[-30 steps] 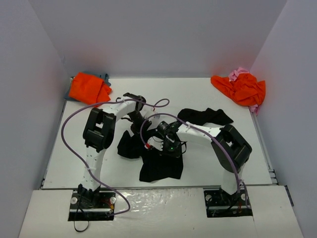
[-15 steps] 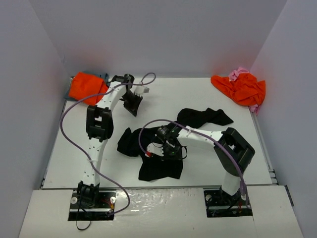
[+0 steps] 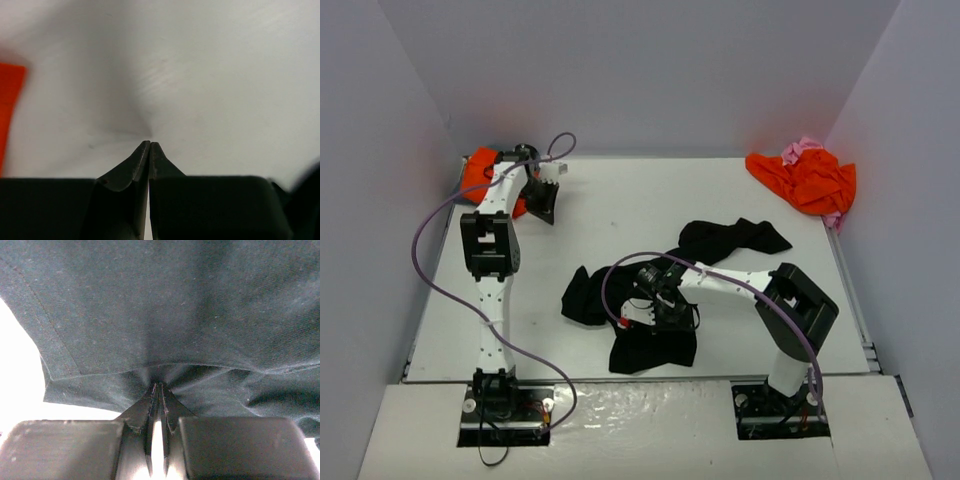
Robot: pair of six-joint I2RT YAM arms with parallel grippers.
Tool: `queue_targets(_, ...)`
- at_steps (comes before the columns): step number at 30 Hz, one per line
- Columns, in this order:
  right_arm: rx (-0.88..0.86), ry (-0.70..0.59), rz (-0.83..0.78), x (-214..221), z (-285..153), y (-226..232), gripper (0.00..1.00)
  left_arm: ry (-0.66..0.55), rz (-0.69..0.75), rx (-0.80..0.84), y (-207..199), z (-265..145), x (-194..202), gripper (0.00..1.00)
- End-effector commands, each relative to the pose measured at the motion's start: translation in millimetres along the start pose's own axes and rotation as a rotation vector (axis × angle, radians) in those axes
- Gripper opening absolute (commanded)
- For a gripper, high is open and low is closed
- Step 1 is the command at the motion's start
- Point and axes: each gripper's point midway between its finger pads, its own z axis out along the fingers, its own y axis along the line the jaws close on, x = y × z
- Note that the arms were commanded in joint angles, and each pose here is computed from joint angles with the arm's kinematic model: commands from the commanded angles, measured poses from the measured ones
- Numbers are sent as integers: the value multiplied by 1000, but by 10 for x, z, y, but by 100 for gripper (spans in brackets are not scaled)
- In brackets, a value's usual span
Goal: Fold and stack the t-shirts
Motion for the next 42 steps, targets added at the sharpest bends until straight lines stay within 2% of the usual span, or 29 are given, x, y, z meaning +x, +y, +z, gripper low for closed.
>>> queue_targets(1,87,107,34,128,208,-223,0,-266,174,21,-830,-877,-537,0)
queue_targets(6,287,26,69,-313,-43,-792,0,-346,214,103,-1377,-1239,-502,0)
queue_targets(11,498,24,118,-346,-535,-1199,0,-448,256,198,-1795,-1641,-428,0)
queue_targets(12,541,8,137,-355,-685,-1264,0,-445,259,228,-1848,-1636,-371,7)
queue_targets(14,587,-31,188,-305,-918,-1331,3,-466,275,240,-1909,-1729,-292,55)
queue_targets(15,604,-59,205,-275,-1033,-1336,15,-479,294,241,-1943,-1787,-249,77)
queue_targets(16,613,-91,219,-248,-1138,-1322,20,-489,308,236,-1962,-1845,-209,81)
queue_targets(18,635,-145,246,-197,-1324,-1309,35,-511,330,225,-1992,-1958,-158,84)
queue_targets(19,651,-167,264,-155,-1421,-1315,49,-513,334,224,-2008,-1997,-126,88)
queue_targets(20,672,-188,291,-85,-1533,-1333,71,-500,329,232,-2025,-2013,-74,96)
queue_targets(21,698,-207,317,40,-1678,-1365,53,-504,330,236,-2046,-2046,-51,97)
queue_targets(23,755,-207,340,240,-1882,-1399,11,-495,346,288,-2160,-2062,39,97)
queue_targets(24,799,-214,369,357,-2003,-1442,4,-495,355,312,-2219,-2068,82,97)
queue_targets(25,838,-229,398,457,-2121,-1477,6,-497,371,328,-2267,-2074,117,97)
queue_targets(26,862,-244,425,547,-2200,-1507,28,-498,391,334,-2306,-2072,147,97)
queue_targets(27,864,-235,454,676,-2201,-1542,45,-489,412,335,-2351,-2054,189,97)
queue_targets(28,860,-210,486,852,-2175,-1584,20,-474,438,338,-2405,-2034,249,97)
queue_targets(29,856,-186,513,1011,-2144,-1611,0,-460,462,340,-2458,-2014,304,97)
queue_targets(33,839,-200,573,1167,-2055,-1612,0,-454,448,358,-2484,-1976,401,96)
queue_targets(34,843,-207,587,1183,-2050,-1607,0,-464,447,379,-2499,-1994,414,93)
queue_targets(35,849,-213,603,1198,-2043,-1604,0,-466,446,409,-2533,-1997,436,71)
queue_targets(36,854,-218,619,1211,-2035,-1602,0,-462,443,443,-2575,-1989,465,44)
queue_targets(38,861,-222,643,1231,-2011,-1611,0,-426,428,529,-2691,-1933,554,0)
queue_targets(41,857,-244,674,1249,-1984,-1611,0,-371,418,596,-2809,-1826,713,0)
queue_targets(42,856,-251,686,1261,-1974,-1609,0,-352,421,613,-2850,-1780,776,4)
